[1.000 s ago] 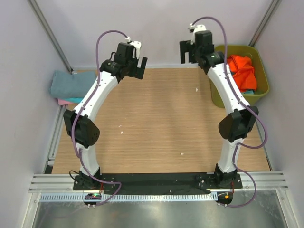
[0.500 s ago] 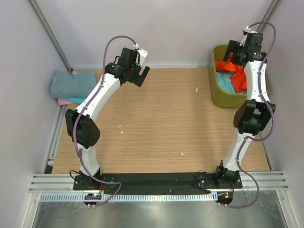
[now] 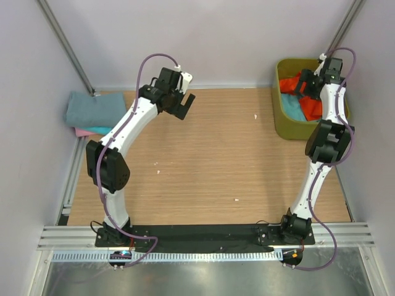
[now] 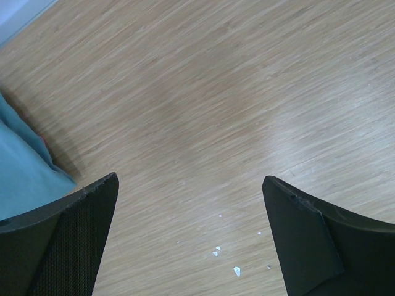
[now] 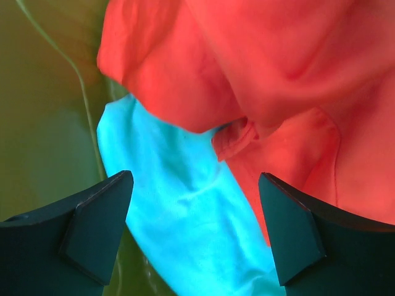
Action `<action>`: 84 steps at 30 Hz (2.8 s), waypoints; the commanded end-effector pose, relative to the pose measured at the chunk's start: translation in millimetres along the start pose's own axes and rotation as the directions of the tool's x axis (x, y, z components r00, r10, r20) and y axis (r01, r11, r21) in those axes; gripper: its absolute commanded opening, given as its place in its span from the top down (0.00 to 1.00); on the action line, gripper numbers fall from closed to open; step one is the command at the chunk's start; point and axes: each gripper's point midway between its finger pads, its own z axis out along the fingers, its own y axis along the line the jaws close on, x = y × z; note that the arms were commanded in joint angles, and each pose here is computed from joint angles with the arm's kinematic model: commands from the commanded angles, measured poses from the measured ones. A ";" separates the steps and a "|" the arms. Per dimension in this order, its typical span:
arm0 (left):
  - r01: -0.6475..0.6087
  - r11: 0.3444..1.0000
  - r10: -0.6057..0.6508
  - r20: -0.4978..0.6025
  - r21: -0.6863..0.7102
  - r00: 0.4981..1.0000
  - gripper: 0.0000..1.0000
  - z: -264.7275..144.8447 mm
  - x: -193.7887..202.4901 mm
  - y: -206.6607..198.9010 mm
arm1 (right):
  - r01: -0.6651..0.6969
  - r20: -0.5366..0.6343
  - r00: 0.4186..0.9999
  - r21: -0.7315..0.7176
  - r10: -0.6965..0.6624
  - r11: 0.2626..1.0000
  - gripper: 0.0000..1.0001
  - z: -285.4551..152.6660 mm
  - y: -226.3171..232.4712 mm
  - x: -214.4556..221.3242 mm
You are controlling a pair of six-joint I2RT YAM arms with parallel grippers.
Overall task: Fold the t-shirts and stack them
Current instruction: Grab the tshirt from the pile, then move the tshirt to the center of the board
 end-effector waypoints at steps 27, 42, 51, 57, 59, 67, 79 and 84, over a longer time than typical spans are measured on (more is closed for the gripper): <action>-0.027 0.991 0.037 0.069 -0.132 0.997 0.00 -24.2 -18.3 19.3 | 0.091 0.308 0.937 0.237 -0.163 0.967 0.99 1.1 -31.3 -99.7; 0.274 0.915 -0.239 0.148 -0.296 0.959 0.00 -40.0 -9.9 122.4 | 0.528 0.673 0.658 -0.091 -0.339 0.844 0.99 -269.2 167.2 -153.2; 0.433 0.841 -0.428 0.092 -0.323 0.899 0.00 -18.9 37.8 153.3 | 0.817 0.839 0.354 -0.062 -0.413 0.574 0.99 -386.0 315.3 -105.4; 0.425 0.839 -0.421 0.089 -0.339 0.903 0.00 -19.6 39.2 157.9 | 0.702 0.760 0.525 -0.134 -0.382 0.699 0.59 -338.6 305.2 -93.9; 0.421 0.844 -0.418 0.083 -0.333 0.904 0.00 -19.7 39.4 156.0 | 0.683 0.695 0.577 -0.124 -0.429 0.719 0.30 -304.5 293.1 -75.2; 0.404 0.900 -0.414 -0.029 -0.161 0.910 0.00 -11.5 57.3 115.9 | 0.685 0.326 0.729 -0.345 -0.602 0.642 0.01 -197.2 258.8 72.7; 0.616 0.742 -0.516 -0.361 0.264 0.777 0.05 20.8 104.5 -0.6 | 0.677 0.296 0.680 -0.604 -0.670 0.420 0.10 -166.9 337.1 129.1; 0.638 0.690 -0.493 -0.424 0.341 0.760 0.13 16.1 117.5 -24.1 | 0.662 0.320 0.670 -0.666 -0.670 0.344 0.13 -167.8 383.6 139.3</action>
